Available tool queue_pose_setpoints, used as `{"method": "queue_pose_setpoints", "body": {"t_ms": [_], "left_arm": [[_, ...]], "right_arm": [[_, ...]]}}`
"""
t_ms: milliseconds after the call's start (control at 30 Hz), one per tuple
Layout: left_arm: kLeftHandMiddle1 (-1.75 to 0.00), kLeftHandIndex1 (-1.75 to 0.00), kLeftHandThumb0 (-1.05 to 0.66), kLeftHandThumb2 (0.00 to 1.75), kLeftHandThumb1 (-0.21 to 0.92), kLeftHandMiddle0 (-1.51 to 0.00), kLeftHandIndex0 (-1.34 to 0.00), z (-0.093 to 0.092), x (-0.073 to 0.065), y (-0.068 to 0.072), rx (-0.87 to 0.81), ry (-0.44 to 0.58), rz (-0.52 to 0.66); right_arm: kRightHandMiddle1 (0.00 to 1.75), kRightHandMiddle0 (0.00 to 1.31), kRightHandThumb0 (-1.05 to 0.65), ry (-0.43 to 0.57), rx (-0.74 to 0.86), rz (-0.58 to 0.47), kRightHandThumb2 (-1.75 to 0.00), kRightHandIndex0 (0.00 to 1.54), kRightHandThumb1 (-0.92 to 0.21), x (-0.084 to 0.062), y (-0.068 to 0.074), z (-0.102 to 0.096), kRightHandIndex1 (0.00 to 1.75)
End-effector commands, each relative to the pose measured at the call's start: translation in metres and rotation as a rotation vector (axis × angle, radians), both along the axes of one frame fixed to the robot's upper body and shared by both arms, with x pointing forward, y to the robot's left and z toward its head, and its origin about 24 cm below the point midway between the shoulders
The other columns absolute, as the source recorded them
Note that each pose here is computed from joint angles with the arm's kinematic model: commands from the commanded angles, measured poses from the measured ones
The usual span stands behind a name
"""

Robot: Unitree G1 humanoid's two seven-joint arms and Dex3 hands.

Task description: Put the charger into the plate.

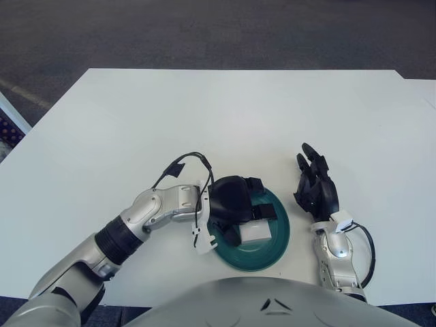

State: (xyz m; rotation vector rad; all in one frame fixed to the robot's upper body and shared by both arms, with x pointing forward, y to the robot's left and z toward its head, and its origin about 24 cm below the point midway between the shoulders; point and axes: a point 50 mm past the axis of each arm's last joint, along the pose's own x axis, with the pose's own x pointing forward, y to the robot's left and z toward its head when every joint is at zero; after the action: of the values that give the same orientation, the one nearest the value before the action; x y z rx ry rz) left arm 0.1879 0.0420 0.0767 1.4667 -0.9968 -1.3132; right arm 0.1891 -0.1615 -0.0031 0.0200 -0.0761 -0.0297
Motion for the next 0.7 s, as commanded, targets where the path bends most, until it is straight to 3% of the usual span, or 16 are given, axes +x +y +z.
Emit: {"method": "queue_pose_setpoints", "body": {"t_ms": [0, 333, 667], "left_arm": [[-0.04, -0.56, -1.05, 0.94, 0.92, -0.24, 0.0, 0.0017, 0.0043, 0.0027, 0.017, -0.006, -0.003], [-0.04, -0.64, -1.05, 0.92, 0.92, -0.27, 0.0, 0.0027, 0.0066, 0.0041, 0.021, -0.007, -0.007], [-0.01, -0.58, -1.05, 0.9, 0.92, -0.23, 0.0, 0.0044, 0.0092, 0.0052, 0.063, -0.001, 0.018]], "right_arm": [[0.5, 0.0, -0.77, 0.211, 0.03, 0.005, -0.8, 0.22, -0.92, -0.027, 0.0032, -0.0374, 0.03], [0.49, 0.0, -0.77, 0.193, -0.007, 0.006, -0.84, 0.21, -0.92, -0.0268, 0.0036, -0.0353, 0.02], [0.46, 0.0, -0.76, 0.194, -0.067, -0.006, -0.88, 0.21, -0.92, -0.0273, 0.0037, -0.0348, 0.01]]}}
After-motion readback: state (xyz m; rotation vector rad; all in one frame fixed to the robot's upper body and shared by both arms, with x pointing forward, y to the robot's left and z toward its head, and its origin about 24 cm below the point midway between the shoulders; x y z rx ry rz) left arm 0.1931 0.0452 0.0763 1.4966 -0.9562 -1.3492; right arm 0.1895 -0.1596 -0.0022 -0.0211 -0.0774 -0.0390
